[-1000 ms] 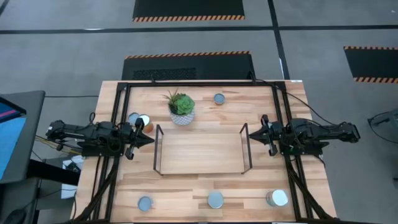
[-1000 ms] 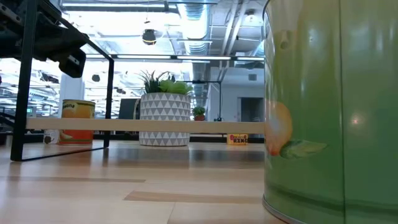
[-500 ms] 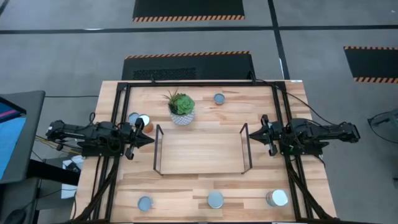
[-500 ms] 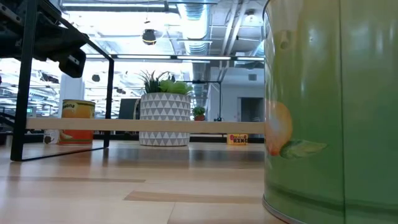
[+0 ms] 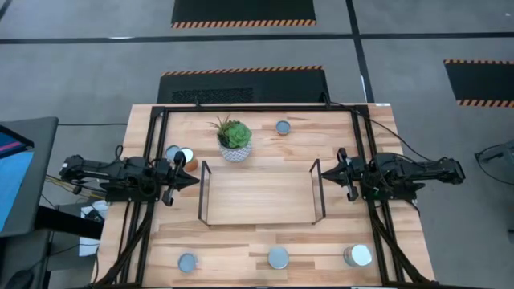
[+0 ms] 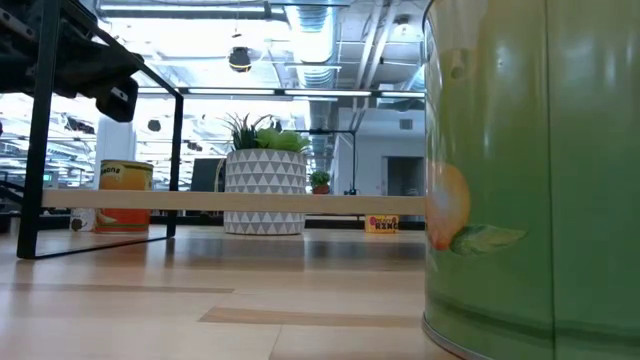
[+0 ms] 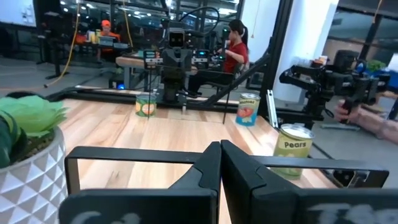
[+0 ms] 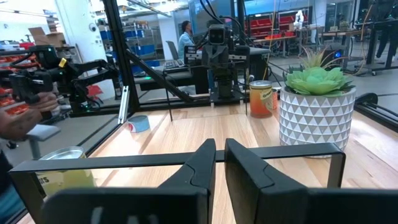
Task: Pick and place cans onto a shelf
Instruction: Put the canned green beans on the shelf
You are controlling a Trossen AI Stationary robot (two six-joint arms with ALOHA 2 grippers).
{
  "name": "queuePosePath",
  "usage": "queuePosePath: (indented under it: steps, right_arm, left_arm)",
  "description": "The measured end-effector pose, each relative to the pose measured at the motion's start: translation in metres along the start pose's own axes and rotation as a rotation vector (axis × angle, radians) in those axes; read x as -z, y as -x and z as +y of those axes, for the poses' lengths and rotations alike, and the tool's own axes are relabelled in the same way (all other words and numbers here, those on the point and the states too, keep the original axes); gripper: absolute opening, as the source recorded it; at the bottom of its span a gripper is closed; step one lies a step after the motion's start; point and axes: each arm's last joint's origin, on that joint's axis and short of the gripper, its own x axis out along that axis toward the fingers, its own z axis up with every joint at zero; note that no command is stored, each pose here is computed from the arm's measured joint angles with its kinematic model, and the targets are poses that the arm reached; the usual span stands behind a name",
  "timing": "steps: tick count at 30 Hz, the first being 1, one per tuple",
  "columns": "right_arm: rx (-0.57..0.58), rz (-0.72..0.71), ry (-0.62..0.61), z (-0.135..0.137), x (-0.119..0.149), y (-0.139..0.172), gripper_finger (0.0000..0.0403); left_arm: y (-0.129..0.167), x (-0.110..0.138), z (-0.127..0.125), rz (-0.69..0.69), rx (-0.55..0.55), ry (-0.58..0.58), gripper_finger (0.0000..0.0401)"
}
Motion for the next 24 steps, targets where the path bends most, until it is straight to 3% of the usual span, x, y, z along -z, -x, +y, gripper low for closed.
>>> queuePosePath:
  steps: [16,20,24]
  right_arm:
    - [0.002,0.0,-0.011,0.0,0.0,0.0,0.0062]
    - [-0.002,-0.032,-0.007,0.0,-0.003,0.0,0.0062]
    - [-0.014,-0.148,0.017,0.002,-0.014,0.001,0.0062]
  left_arm:
    - [0.0,0.0,0.0,-0.002,-0.007,0.083,0.0]
    - [0.0,-0.003,0.002,-0.042,-0.091,0.036,0.0]
    - [0.002,-0.017,0.004,-0.18,-0.212,-0.093,0.0]
